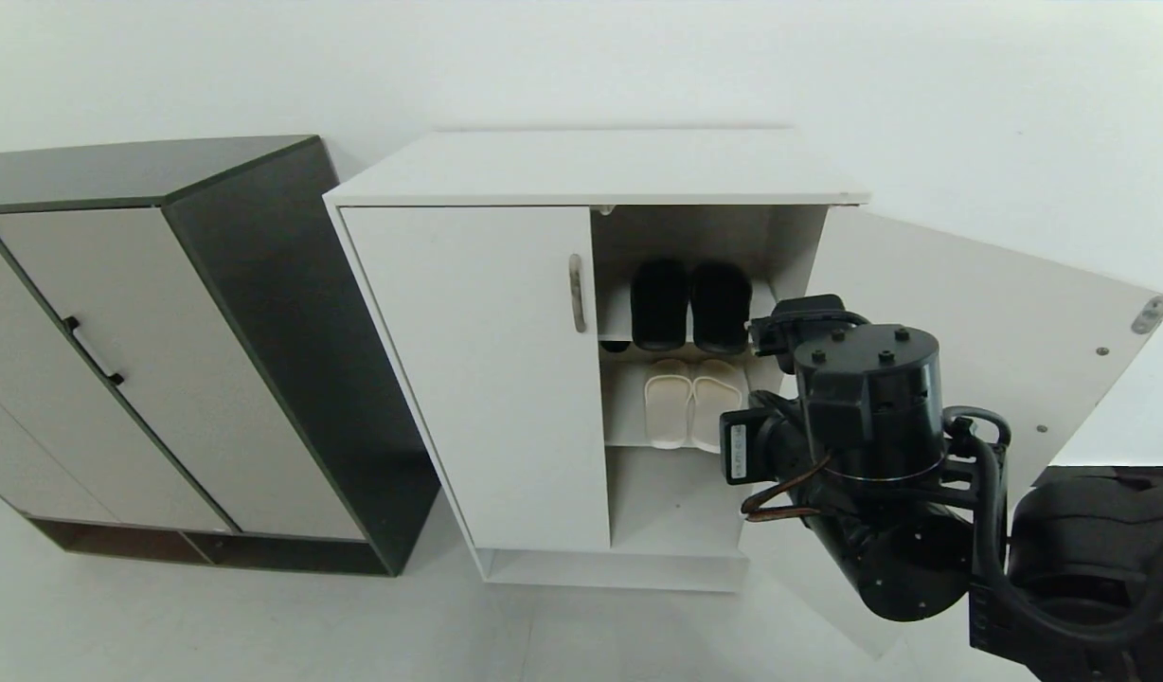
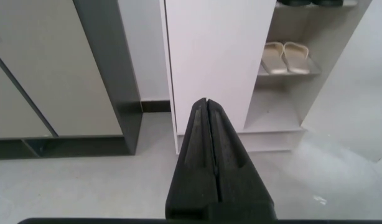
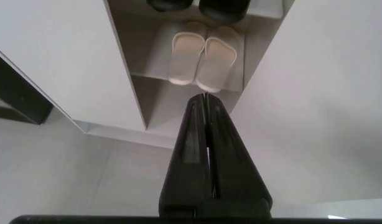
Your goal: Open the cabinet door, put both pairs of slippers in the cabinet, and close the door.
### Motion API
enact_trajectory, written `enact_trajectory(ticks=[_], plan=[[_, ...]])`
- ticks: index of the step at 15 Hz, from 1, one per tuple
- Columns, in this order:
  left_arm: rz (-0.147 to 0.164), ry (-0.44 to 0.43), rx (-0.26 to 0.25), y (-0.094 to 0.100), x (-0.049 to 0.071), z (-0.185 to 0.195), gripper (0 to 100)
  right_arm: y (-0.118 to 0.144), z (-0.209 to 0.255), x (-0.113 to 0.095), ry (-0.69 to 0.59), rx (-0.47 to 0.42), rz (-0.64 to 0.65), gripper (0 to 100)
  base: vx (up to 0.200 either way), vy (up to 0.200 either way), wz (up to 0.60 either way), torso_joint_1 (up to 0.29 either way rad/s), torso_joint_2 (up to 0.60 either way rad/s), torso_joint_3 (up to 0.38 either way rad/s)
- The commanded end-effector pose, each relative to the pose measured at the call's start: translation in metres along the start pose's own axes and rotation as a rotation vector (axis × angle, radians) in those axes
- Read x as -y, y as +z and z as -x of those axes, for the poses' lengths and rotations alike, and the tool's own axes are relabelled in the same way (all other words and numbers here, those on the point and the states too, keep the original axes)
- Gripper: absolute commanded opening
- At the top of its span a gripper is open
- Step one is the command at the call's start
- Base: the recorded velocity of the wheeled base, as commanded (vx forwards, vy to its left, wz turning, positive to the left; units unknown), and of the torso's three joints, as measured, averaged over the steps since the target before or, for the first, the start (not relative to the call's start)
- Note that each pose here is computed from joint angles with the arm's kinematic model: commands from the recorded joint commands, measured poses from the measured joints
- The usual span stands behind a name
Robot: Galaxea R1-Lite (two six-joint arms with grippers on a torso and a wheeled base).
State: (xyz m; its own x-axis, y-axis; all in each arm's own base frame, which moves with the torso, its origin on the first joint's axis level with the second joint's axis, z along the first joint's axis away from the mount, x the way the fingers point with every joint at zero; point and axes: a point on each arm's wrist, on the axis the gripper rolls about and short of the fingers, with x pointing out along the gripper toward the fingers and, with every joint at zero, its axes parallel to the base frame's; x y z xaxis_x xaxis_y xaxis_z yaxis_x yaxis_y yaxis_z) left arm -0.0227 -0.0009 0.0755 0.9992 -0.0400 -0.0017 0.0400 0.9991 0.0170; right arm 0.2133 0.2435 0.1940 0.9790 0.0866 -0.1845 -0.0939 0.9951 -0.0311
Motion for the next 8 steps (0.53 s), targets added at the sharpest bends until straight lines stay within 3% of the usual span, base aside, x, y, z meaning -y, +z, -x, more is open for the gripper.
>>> enact_trajectory(ticks=[1,8], plan=[[0.000,0.000,0.000,0.0000,0.0000,0.0000,0,-0.0006,-0.0001,-0.0004,0.001,-0.001,0.001,0,0.000,0.000,0.00,0.159,-0.46,-0.320],[0.000,0.000,0.000,0.0000,0.0000,0.0000,0,-0.0001,-0.0008,0.0002,-0.002,0.000,0.001,0,0.000,0.000,0.00,0.176,-0.49,-0.316]])
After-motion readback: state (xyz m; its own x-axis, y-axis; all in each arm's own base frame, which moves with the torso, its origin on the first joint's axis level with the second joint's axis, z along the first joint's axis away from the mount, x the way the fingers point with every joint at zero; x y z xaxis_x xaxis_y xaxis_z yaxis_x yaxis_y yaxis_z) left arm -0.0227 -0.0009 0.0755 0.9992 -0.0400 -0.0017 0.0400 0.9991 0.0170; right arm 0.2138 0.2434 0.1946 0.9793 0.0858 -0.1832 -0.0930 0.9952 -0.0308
